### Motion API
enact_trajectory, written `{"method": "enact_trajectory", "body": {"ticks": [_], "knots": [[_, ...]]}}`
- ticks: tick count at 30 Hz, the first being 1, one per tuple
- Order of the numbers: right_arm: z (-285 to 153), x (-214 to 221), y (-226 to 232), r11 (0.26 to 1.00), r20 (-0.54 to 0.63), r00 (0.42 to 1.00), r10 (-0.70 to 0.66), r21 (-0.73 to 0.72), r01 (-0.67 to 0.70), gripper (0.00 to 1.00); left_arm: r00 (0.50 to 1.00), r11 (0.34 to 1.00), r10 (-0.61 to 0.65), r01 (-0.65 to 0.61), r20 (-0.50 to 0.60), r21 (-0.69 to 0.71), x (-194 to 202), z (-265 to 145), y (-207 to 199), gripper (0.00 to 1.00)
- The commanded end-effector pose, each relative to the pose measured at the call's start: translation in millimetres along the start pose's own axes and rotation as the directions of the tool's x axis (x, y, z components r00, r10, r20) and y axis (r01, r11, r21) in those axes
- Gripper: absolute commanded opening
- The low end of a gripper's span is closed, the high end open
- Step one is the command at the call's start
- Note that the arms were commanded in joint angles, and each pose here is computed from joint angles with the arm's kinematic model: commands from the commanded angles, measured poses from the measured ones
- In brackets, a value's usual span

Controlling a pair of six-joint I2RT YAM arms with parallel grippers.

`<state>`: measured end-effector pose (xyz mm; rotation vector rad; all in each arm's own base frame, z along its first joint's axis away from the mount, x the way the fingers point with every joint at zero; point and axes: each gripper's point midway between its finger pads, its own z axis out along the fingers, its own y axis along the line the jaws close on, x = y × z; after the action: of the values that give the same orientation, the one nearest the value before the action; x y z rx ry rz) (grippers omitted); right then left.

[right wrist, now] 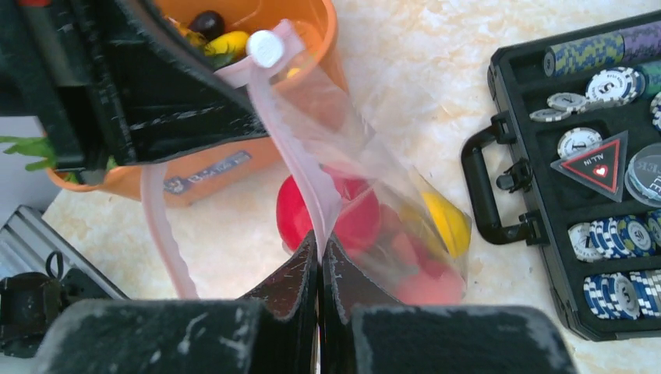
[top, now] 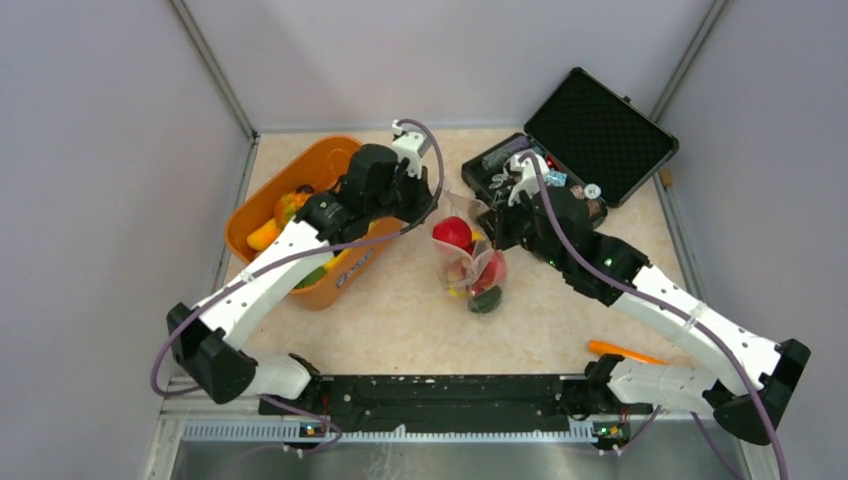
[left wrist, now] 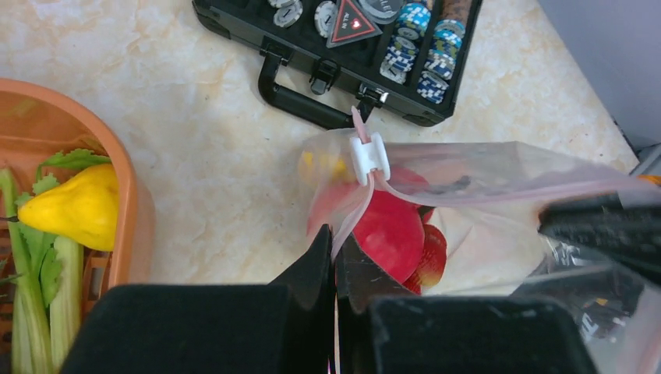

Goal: Place the food in the zip-top bag and seal the zipper

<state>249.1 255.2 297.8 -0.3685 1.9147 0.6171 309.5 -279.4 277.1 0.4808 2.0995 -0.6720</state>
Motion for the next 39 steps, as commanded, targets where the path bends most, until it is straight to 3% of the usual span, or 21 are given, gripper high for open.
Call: {"method": "enact_trajectory", "body": {"ticks": [1,5,7,10,15,19,21,23,25,28,30,34,39], "knots": [[-11.0,-36.6,8.8,0.998,0.166,0.985,0.046,-0.048,-0.038,0.00,0.966,0.992,0.022,-0.054,0.256,0.118,-49.4,-44.3,-21.7,0.00],[-17.3,-49.7,21.6,0.993,0.195,0.979,0.059,-0.113,-0.037,0.00,0.966,0.947,-0.005,-0.079,0.257,0.312,-66.5,-80.0,-69.8,0.00],[-28.9,-61.3,21.2,0.988,0.271,0.957,0.104,-0.136,-0.069,0.00,0.954,0.962,0.012,-0.092,0.299,0.257,-70.5,-82.9,-63.1,0.00],[-38.7,-68.7,14.6,0.986,0.357,0.924,0.136,-0.138,-0.092,0.00,0.975,0.995,0.013,-0.035,0.220,0.096,-48.5,-54.2,-26.3,0.00],[-19.5,-46.8,-8.4,0.993,0.201,0.975,0.100,0.049,-0.112,0.00,0.997,0.996,-0.056,0.052,0.048,0.072,-4.0,-1.3,-9.5,0.00],[-38.3,-63.5,34.4,0.977,0.281,0.956,0.083,-0.214,-0.022,0.00,0.997,0.993,-0.050,0.043,0.060,0.105,-14.7,-5.8,-17.6,0.00],[-50.4,-56.1,77.1,0.894,0.250,0.968,0.036,-0.440,0.080,0.00,0.994,0.999,-0.026,0.022,0.103,0.039,-21.9,-10.9,-6.0,0.00],[-50.9,-42.8,100.3,0.823,0.187,0.982,-0.009,-0.557,0.114,0.00,0.991,0.998,-0.011,0.020,0.133,-0.066,-21.8,-11.7,15.8,0.00],[-27.4,-23.4,95.6,0.851,0.087,0.996,-0.016,-0.521,0.059,0.00,0.993,0.987,-0.024,0.042,0.114,-0.156,-7.9,-8.5,37.5,0.00],[16.6,10.8,60.7,0.947,-0.019,0.999,0.037,-0.318,-0.041,0.00,0.996,0.962,-0.072,0.082,0.049,-0.261,27.0,-3.9,62.4,0.00],[32.7,27.6,47.4,0.969,-0.058,0.998,0.040,-0.242,-0.052,0.00,0.995,0.951,-0.097,0.099,0.018,-0.292,53.7,2.1,74.7,0.00],[43.5,35.4,58.7,0.956,-0.110,0.994,0.021,-0.289,-0.052,0.00,0.988,0.931,-0.148,0.126,-0.038,-0.343,89.7,5.7,92.1,0.00],[36.3,11.1,76.2,0.926,-0.034,0.998,0.058,-0.371,-0.066,0.00,0.991,0.925,-0.136,0.132,0.014,-0.358,72.7,-9.4,94.3,0.00]]}}
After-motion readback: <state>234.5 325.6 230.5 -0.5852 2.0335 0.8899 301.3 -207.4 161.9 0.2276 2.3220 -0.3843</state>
